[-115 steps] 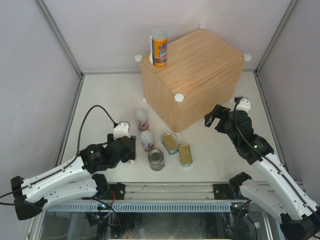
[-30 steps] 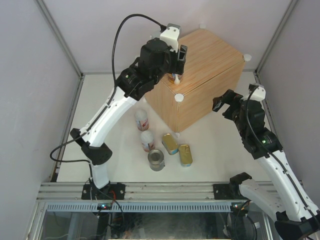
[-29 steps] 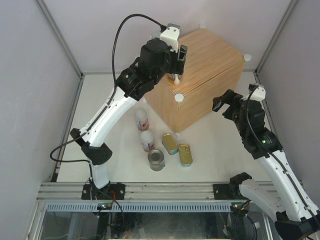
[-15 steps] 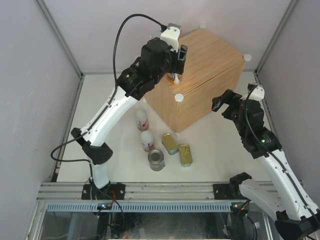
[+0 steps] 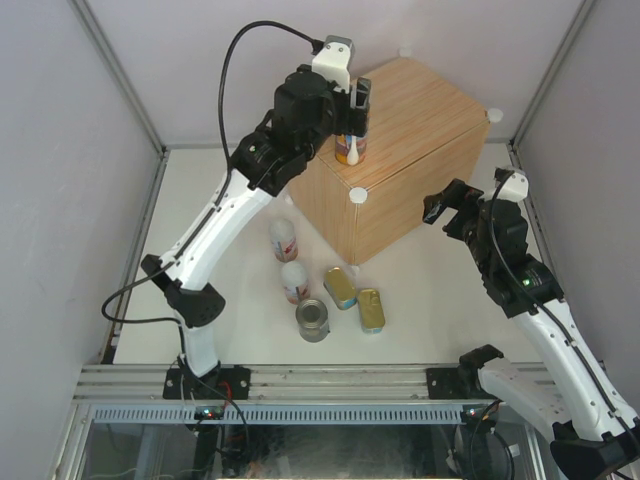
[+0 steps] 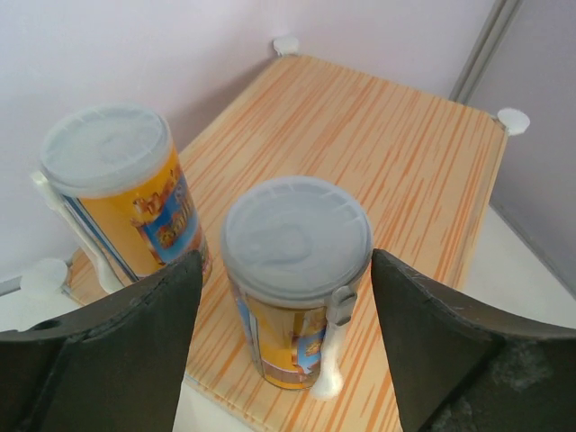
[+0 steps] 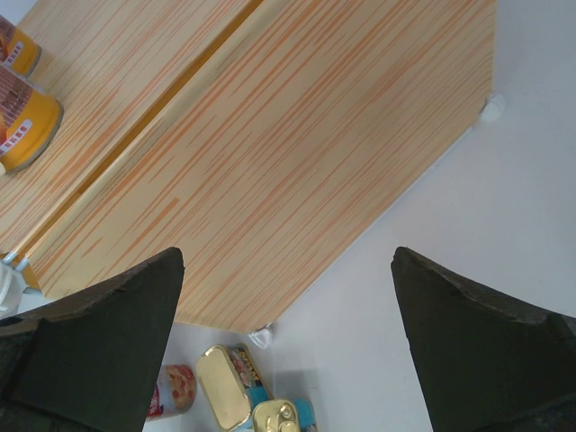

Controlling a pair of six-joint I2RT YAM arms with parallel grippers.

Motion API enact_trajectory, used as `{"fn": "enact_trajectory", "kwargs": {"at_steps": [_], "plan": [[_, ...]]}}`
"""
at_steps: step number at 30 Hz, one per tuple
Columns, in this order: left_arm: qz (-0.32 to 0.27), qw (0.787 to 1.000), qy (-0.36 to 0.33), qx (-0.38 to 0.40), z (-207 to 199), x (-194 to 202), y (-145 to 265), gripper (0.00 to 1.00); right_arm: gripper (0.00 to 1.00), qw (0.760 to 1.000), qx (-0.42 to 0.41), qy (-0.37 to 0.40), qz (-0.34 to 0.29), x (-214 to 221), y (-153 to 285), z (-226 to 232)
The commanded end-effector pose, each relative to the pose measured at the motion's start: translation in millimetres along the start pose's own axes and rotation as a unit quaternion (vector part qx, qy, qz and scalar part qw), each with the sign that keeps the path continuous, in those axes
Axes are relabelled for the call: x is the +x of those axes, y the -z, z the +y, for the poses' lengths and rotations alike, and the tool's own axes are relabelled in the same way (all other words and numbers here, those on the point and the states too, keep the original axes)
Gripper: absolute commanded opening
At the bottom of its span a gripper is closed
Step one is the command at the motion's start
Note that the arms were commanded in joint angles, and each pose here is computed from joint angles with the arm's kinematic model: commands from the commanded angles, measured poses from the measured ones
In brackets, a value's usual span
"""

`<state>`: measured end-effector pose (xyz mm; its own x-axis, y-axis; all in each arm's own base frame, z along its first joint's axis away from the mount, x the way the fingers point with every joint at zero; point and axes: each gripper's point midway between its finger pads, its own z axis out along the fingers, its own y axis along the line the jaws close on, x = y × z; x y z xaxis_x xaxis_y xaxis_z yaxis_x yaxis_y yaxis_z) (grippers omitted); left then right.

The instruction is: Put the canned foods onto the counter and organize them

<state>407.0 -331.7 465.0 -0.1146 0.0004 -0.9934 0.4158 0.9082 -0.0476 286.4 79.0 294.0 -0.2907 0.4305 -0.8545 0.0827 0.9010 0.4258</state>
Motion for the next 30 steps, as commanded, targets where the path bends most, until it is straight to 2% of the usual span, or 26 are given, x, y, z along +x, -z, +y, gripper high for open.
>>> {"fn": "enact_trajectory", "kwargs": {"at_steps": [1, 14, 20, 30], "plan": [[-0.065, 0.998, 0.022, 0.001, 6.2, -43.4, 6.7, 0.81, 1.0, 0.999, -0.023, -0.004, -0.035, -24.8, 6.6, 14.5], [-0.073, 0.997, 0.036, 0.009, 4.9, -49.0, 9.2, 0.84, 1.0, 0.999, -0.02, 0.003, -0.03, -21.9, 4.6, 13.3], [-0.085, 0.995, 0.04, 0.018, 0.9, -58.4, 27.2, 0.87, 1.0, 0.999, -0.018, 0.005, -0.031, -22.0, 4.6, 12.5], [-0.129, 0.99, 0.055, 0.027, 2.9, -97.2, 72.3, 0.89, 1.0, 0.999, -0.019, -0.008, -0.047, -30.1, 4.4, 14.9]]}}
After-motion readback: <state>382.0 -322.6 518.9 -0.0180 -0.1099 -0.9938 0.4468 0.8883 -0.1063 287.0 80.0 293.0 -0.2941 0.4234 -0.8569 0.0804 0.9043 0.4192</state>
